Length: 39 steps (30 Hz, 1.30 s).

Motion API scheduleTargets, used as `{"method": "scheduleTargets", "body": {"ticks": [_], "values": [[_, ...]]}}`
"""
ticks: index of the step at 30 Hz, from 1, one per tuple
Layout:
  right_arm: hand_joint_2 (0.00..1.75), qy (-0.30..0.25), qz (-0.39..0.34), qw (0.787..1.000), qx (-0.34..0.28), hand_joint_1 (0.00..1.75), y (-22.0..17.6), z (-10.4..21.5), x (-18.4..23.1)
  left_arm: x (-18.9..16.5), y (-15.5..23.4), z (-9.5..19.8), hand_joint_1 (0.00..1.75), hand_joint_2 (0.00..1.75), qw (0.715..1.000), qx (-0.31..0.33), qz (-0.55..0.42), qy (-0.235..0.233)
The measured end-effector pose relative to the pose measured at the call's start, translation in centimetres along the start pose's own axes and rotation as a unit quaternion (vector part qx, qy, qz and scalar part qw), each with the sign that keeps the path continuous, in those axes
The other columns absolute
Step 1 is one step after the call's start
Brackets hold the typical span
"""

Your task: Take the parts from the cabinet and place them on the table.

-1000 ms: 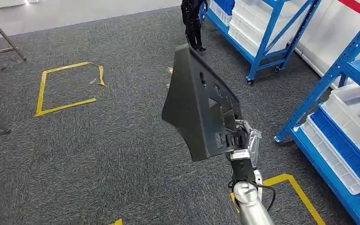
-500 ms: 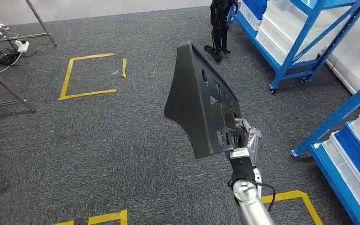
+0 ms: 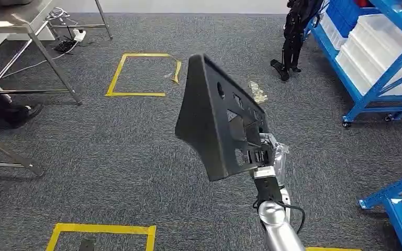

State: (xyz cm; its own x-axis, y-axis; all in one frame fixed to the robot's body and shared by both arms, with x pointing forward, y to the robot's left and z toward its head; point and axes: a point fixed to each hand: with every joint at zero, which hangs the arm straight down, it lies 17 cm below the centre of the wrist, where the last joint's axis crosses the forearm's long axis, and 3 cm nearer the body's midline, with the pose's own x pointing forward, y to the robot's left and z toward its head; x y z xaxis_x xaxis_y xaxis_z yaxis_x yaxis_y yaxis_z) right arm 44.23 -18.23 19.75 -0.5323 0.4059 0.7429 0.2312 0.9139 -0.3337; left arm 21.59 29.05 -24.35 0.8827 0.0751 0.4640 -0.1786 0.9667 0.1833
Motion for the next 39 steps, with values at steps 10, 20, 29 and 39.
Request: {"method": "scheduleTargets", "body": {"ticks": [10, 20, 29, 39], "values": [[1.75, 0.004, -0.004, 1.0, -0.004, 1.75, 0.3, 0.0, -0.1, -0.3, 0.2, 0.0, 0.0, 1.75, 1.0, 0.0, 0.0, 0.002], [1.75, 0.0, -0.006, 1.0, -0.001, 1.75, 0.6, -0.2, 0.1, -0.2, 0.6, -0.1, 0.0, 1.75, 1.0, 0.003, -0.001, 0.0], [1.75, 0.008, -0.002, 1.0, 0.004, 1.75, 0.5, 0.5, -0.7, -0.7, 0.7, -0.1, 0.0, 1.75, 1.0, 0.001, -0.006, 0.007], [1.75, 0.009, -0.005, 1.0, 0.005, 1.75, 0.8, 0.5, -0.4, -1.2, 0.8, 0.0, 0.0, 1.75, 1.0, 0.001, -0.009, 0.01]]}}
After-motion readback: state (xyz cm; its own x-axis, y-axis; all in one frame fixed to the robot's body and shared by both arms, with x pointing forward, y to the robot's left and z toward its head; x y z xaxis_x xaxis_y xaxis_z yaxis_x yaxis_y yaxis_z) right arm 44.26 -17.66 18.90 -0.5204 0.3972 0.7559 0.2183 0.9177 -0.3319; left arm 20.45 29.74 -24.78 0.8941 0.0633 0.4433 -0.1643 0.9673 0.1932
